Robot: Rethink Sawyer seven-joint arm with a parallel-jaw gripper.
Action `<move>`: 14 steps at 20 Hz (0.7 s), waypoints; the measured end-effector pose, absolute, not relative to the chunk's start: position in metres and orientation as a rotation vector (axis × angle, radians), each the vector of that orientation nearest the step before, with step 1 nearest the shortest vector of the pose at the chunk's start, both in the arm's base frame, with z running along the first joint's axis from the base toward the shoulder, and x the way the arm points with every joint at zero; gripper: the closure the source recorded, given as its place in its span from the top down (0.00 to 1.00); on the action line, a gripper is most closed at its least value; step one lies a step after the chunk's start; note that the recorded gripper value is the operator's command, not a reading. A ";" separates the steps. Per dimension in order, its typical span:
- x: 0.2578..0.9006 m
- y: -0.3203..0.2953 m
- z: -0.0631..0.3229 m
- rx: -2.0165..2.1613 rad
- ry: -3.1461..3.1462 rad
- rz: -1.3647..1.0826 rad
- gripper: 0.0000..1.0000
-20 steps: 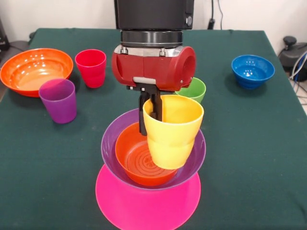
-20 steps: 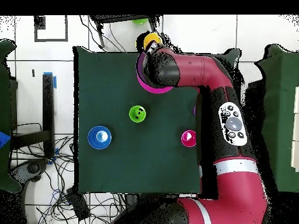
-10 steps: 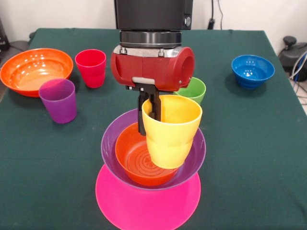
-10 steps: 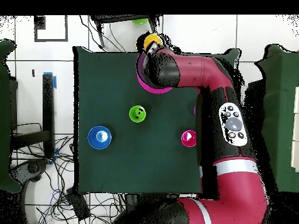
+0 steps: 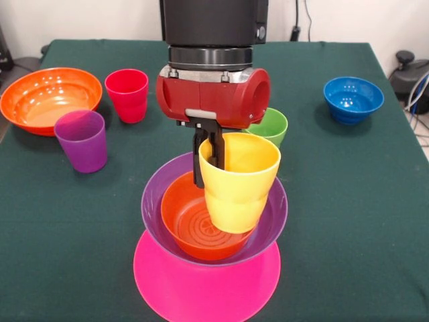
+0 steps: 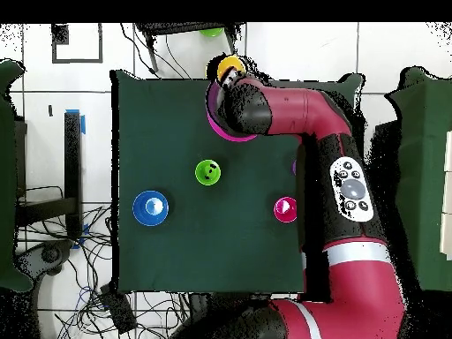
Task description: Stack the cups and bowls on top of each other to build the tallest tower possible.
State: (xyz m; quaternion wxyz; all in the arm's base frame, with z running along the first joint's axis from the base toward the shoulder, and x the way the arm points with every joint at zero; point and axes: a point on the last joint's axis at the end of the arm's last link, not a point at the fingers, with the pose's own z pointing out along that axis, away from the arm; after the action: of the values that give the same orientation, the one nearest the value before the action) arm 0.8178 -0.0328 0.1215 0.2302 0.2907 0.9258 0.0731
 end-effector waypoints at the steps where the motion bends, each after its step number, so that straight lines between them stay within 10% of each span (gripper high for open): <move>1: 0.817 -0.033 0.121 0.799 2.548 0.200 0.00; 14: 0.814 -0.038 0.117 0.797 2.553 0.186 0.00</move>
State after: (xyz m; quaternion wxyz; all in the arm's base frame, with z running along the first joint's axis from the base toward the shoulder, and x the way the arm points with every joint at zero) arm 0.8143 -0.0377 0.1168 0.2280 0.2895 0.9272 0.0675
